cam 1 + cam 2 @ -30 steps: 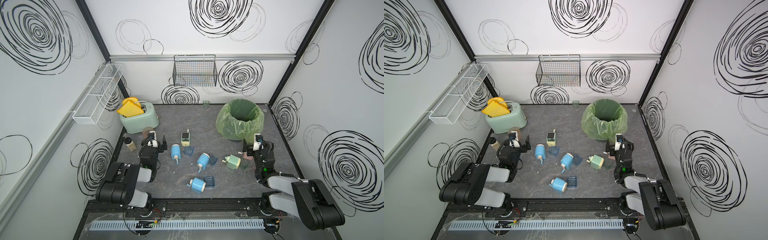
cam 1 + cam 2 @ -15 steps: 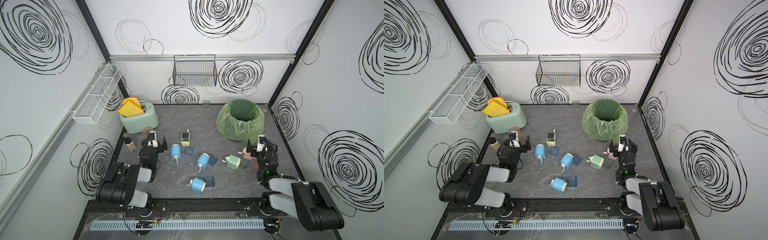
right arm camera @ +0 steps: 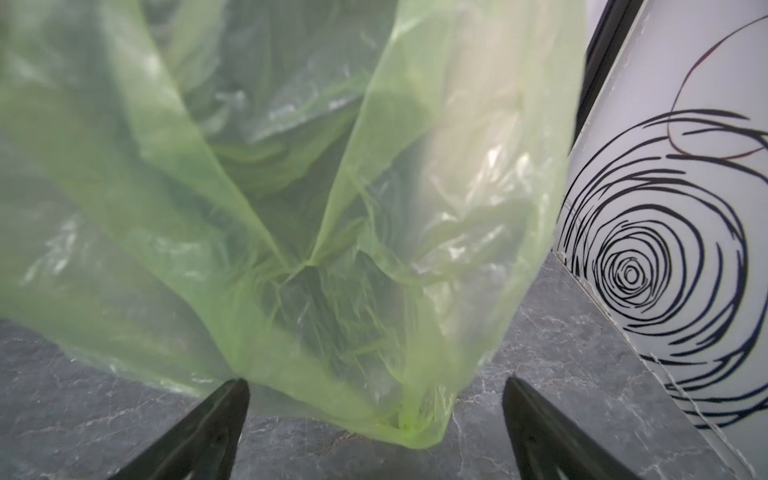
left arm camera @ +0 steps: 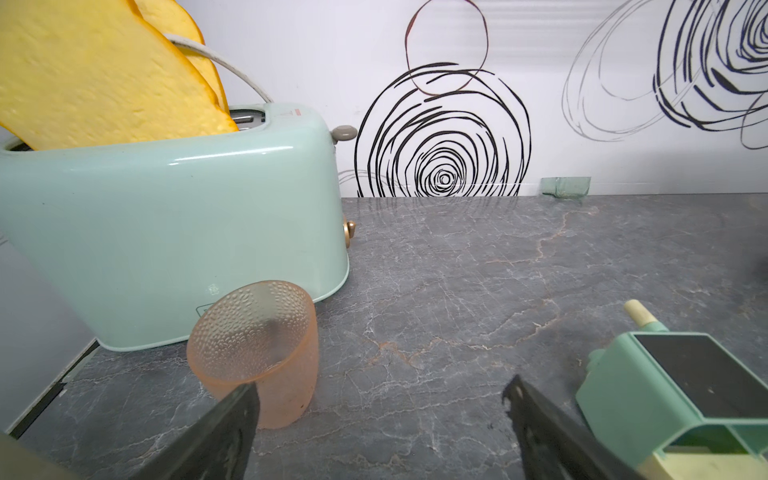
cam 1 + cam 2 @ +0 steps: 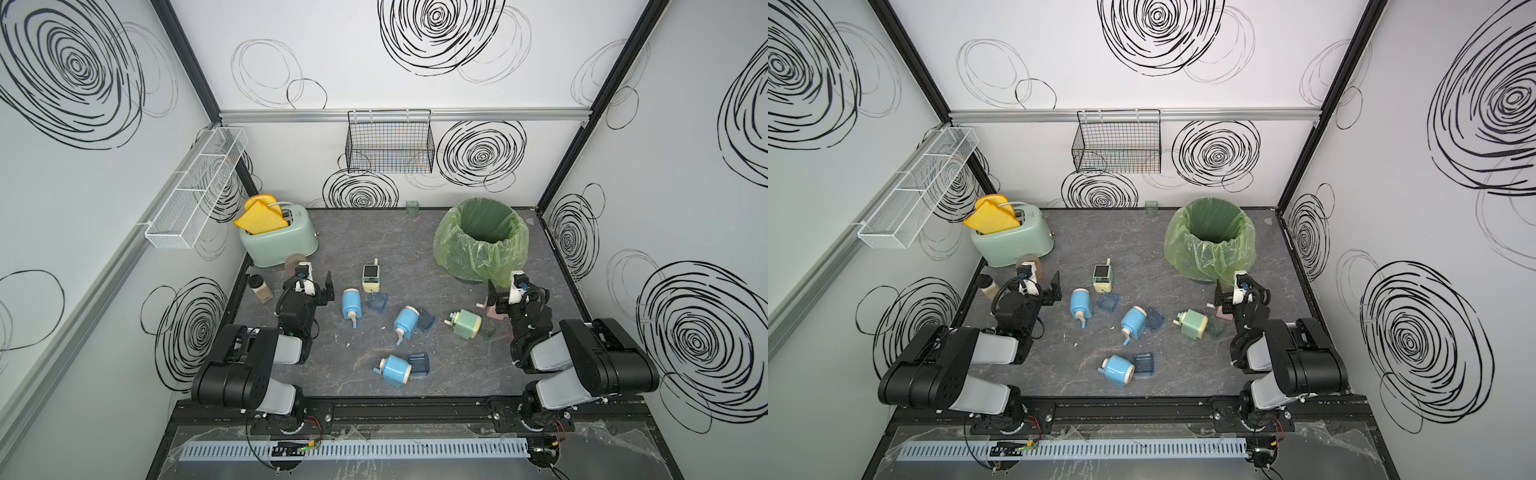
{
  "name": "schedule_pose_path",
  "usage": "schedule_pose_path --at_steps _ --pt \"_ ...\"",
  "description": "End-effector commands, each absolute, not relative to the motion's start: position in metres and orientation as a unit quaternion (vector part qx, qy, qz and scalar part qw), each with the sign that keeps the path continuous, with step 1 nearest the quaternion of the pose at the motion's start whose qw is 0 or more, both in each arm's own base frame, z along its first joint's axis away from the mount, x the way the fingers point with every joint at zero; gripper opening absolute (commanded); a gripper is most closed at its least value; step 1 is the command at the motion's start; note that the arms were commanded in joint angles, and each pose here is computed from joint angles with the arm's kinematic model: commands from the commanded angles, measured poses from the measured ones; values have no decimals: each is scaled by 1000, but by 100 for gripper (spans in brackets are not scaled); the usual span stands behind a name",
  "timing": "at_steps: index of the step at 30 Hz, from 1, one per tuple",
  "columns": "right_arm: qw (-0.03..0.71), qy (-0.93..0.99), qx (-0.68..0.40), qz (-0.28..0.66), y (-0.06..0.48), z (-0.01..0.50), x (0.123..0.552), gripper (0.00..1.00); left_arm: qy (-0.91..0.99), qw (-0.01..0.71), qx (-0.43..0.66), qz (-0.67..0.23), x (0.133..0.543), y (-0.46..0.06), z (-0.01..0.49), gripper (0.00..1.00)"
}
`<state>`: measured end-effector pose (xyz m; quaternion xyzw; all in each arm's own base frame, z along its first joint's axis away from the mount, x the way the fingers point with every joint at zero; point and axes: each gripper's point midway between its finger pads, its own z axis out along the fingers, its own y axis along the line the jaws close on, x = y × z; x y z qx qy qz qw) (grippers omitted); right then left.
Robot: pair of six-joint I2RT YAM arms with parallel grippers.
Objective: Take out the pencil sharpener tray and clean the shavings
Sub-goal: Reset both arms
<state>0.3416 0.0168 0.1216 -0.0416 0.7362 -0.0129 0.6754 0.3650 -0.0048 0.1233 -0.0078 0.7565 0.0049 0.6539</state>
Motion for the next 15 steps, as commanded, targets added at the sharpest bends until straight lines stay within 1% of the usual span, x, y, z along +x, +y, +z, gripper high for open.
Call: schedule_pose_path --at_steps 1,8,15 --pt "697 715 -43 -7 18 137 347 99 732 681 1 -8 372 -8 145 97" --pt "663 748 -31 5 11 126 367 99 732 682 1 -9 372 -8 146 97" --pt "659 752 -23 9 8 124 369 99 732 681 0 -8 372 -8 145 97"
